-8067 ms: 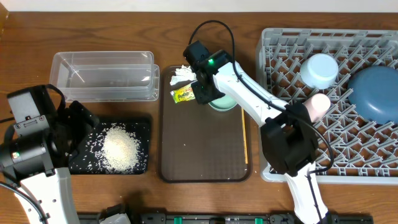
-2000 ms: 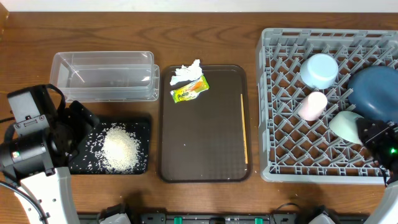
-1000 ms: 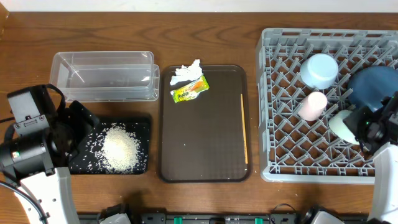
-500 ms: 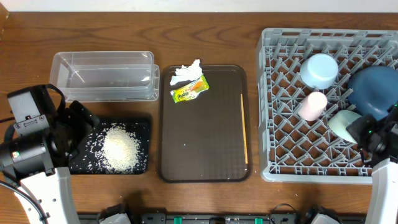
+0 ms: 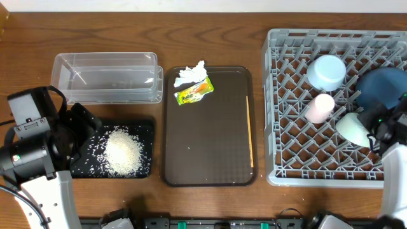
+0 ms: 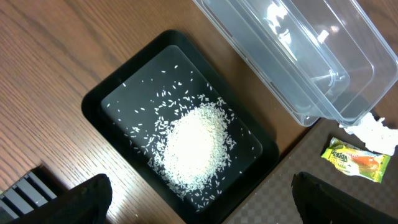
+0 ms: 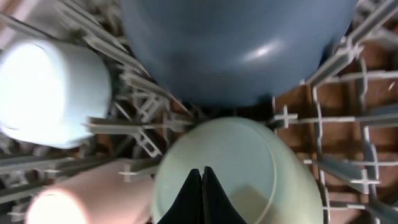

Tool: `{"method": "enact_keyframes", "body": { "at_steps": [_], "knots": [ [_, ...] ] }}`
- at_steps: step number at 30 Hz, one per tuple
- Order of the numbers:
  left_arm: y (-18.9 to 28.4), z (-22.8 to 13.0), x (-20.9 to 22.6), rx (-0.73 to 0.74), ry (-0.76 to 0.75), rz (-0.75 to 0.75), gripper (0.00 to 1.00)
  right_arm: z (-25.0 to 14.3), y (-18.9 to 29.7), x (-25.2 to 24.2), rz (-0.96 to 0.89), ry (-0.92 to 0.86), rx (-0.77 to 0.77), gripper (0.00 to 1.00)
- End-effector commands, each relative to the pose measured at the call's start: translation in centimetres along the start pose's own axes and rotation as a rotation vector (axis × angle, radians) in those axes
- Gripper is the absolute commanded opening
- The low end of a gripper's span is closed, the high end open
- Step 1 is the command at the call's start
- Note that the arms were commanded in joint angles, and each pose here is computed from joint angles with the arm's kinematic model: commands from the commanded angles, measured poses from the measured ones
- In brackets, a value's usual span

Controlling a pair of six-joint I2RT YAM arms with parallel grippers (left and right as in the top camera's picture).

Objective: Sort waste into correct bins and load items into the dishwasher rack

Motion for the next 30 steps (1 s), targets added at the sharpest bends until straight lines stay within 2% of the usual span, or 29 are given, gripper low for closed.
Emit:
{"method": "enact_keyframes", "body": {
  "at_steps": [1, 23, 30],
  "knots": [
    [0.2, 0.2, 0.1, -0.008, 0.006, 0.005, 0.95, -0.4, -0.1, 0.0, -0.013, -0.005, 0.016, 0.01],
    [0.2, 0.2, 0.1, -0.008, 0.006, 0.004, 0.95, -4.4, 2.4, -0.9, -0.043, 0.019, 0.215, 0.01],
    [0.2, 0.2, 0.1, -0.008, 0.006, 0.004, 0.95, -4.6, 4.0, 1.0, 0.148, 0.041, 0.216, 0.01]
  ]
}}
Point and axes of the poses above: each gripper's point midway between its finger pads, its own y axis back along the fingers, its own x axis along the line the jaws close on, z = x × y, the point moved 7 cm from there along y, back along the fingers, and after that the axes turned 7 degrees about y, right-handed, at the moved point
